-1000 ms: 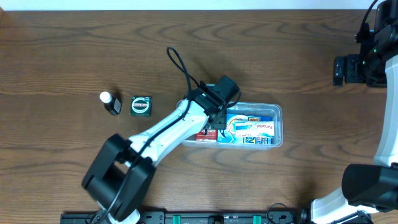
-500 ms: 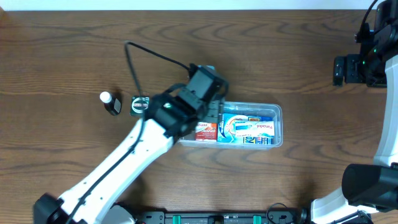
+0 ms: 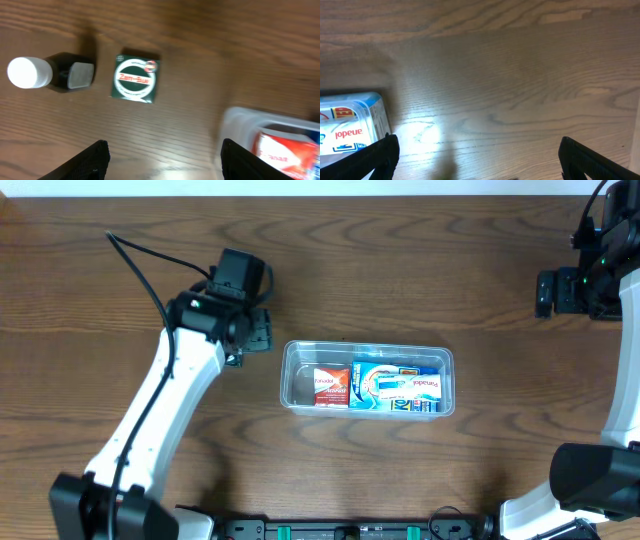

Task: Pack container
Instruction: 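Move left gripper to the green Zam-Buk tin and grasp it, then carry the green tin into the container beside the Panadol box, release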

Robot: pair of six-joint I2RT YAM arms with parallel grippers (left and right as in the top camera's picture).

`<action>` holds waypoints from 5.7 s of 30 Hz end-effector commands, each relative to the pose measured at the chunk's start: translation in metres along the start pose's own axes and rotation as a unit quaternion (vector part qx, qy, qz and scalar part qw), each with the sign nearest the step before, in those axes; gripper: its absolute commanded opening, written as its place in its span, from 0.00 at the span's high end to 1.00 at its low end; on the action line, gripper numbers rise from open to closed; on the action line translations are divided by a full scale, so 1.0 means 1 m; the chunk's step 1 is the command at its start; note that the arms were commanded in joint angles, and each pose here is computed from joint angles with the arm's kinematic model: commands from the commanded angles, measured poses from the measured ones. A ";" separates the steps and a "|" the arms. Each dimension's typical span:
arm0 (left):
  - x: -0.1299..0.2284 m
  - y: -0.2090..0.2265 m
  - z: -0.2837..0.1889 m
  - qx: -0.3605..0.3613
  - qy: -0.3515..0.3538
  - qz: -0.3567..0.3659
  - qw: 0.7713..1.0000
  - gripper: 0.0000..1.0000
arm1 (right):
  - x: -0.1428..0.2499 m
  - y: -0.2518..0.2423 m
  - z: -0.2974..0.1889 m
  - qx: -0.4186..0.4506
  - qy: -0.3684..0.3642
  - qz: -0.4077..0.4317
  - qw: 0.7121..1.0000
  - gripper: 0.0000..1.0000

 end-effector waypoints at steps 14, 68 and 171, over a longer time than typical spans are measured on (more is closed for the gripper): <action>-0.011 0.033 0.087 -0.006 0.093 0.007 0.996 0.27 | 0.001 -0.004 -0.008 0.007 -0.012 0.011 1.000 0.01; -0.008 0.032 0.137 -0.015 0.136 0.026 0.990 0.39 | 0.001 -0.004 -0.008 0.007 -0.012 0.011 1.000 0.01; 0.073 -0.156 -0.034 0.090 0.069 0.089 0.990 0.11 | 0.000 -0.004 -0.008 0.007 -0.012 0.011 1.000 0.01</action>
Point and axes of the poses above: each gripper's point midway between its finger pads, its own z axis out along the fingers, its own y axis along the line the jaws close on, x = y × z, the point moved 4 cm from there along -z, back along the fingers, and after that the axes turned 3 degrees about -z, right-handed, at the moved point
